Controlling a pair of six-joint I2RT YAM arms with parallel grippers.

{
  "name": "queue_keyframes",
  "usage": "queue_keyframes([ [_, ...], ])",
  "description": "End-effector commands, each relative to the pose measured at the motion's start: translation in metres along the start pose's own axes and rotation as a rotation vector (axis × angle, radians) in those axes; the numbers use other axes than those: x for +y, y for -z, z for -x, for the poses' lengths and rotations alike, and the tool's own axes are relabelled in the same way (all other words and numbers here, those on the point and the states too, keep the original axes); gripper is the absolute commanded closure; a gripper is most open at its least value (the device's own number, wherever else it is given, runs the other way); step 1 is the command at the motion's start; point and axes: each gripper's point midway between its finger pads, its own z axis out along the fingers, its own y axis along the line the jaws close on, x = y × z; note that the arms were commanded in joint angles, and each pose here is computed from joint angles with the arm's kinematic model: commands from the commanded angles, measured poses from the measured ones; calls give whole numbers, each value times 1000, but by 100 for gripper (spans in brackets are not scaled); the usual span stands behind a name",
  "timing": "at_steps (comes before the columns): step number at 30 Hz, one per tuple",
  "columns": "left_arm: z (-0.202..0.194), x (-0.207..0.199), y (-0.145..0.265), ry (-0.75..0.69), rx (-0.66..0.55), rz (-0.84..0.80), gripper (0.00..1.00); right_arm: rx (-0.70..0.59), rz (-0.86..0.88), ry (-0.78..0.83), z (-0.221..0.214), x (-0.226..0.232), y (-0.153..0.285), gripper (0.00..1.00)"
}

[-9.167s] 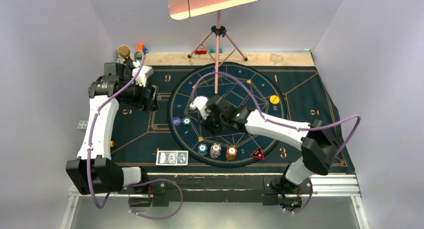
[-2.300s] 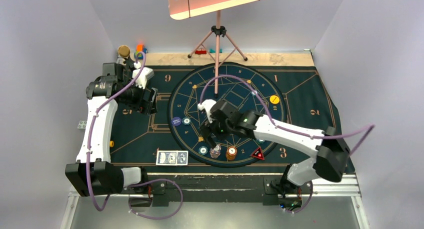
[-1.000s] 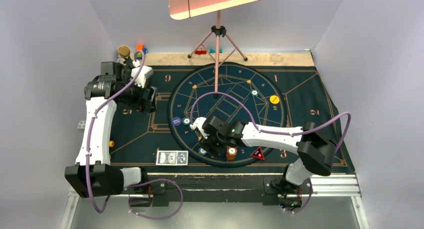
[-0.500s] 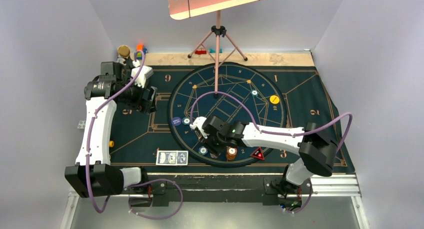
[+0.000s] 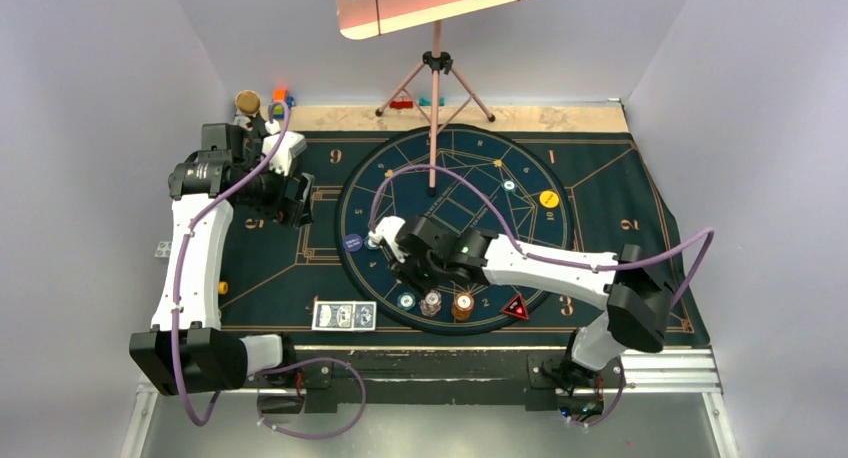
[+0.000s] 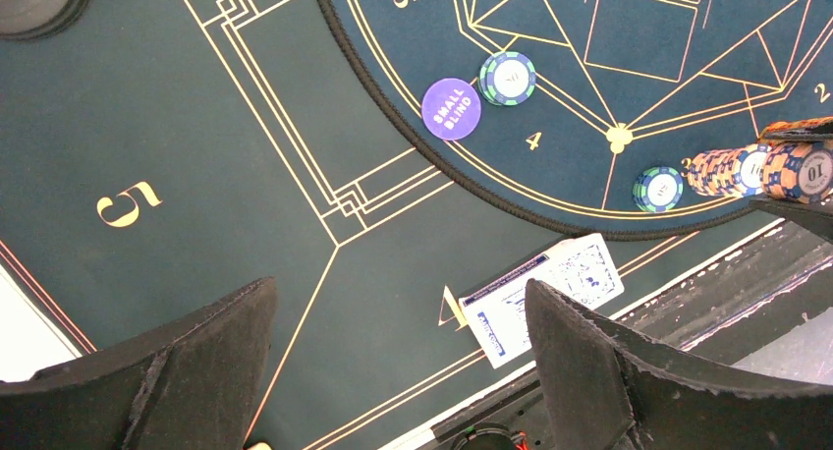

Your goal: Distribute texas hold em gaming equipment

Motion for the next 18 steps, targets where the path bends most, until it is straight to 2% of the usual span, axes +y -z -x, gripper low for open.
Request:
queue_keyframes([
  [1, 3, 0, 0, -3, -17, -8, 0, -135, -62, 23, 71, -10, 2, 86],
  [10, 4, 7, -4, 33, -12, 23, 0, -150, 0, 3, 123, -16, -60, 89],
  [18, 0, 18, -16, 114, 5, 63, 0, -133, 138, -20, 124, 10, -98, 86],
])
